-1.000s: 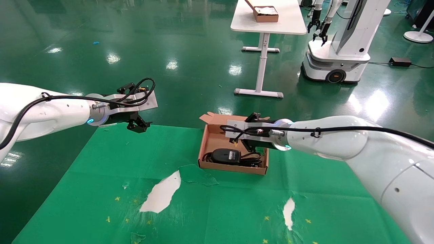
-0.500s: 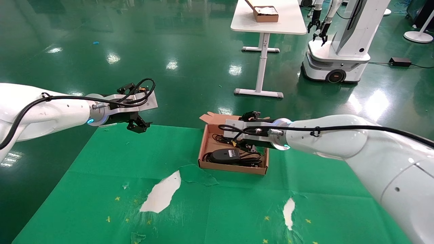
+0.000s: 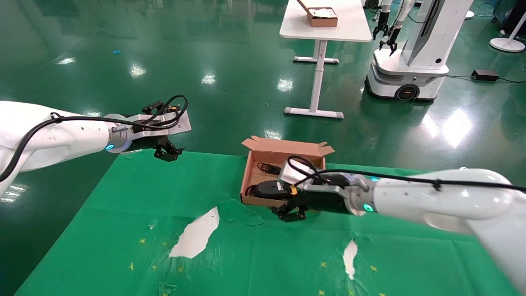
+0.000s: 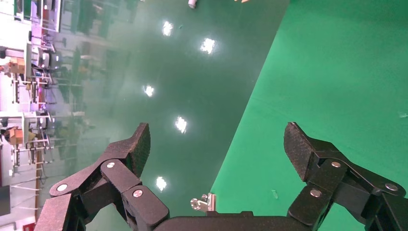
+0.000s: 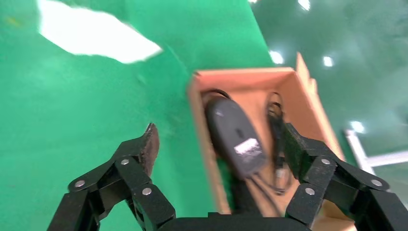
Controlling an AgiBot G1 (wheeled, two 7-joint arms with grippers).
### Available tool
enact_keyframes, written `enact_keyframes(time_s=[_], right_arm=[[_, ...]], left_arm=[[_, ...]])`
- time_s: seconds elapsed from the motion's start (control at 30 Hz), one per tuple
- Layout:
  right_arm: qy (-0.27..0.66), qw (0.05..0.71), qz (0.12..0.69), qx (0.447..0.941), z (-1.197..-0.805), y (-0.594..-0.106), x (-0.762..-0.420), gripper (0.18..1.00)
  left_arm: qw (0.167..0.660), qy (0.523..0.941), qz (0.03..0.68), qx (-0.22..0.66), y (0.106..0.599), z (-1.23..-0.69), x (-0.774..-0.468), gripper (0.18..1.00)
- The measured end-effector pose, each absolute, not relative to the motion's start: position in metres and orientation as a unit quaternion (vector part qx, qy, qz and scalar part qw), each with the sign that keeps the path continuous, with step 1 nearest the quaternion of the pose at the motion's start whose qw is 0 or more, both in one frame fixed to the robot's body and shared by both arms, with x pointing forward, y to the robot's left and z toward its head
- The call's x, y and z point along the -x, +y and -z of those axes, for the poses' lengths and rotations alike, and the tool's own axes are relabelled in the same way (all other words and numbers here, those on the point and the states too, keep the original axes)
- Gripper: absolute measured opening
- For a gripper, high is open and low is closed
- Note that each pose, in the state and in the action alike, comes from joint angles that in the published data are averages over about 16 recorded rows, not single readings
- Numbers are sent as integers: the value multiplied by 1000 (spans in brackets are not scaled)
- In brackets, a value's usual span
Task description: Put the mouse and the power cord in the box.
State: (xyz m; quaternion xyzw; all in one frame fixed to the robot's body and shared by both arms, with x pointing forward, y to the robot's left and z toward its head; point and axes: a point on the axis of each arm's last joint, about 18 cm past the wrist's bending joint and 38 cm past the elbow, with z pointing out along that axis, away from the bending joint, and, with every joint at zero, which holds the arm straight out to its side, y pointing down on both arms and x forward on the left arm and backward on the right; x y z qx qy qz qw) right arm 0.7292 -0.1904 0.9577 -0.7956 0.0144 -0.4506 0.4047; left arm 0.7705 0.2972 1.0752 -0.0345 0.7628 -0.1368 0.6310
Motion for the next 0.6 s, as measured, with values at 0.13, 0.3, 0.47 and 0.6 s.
enact_keyframes(time_s=[0.13, 0.3, 0.47, 0.6], right_arm=[[22, 449, 421, 788, -954, -198, -713, 886], [27, 498, 388, 775, -954, -209, -691, 947], [25, 542, 358, 760, -957, -221, -667, 982], [19, 572, 337, 747, -960, -232, -646, 993]], left_arm=[[631, 763, 137, 35, 297, -1075, -770, 1000], [631, 763, 137, 35, 297, -1075, -770, 1000], [630, 763, 138, 35, 297, -1075, -770, 1000], [623, 766, 155, 37, 295, -1068, -770, 1000]])
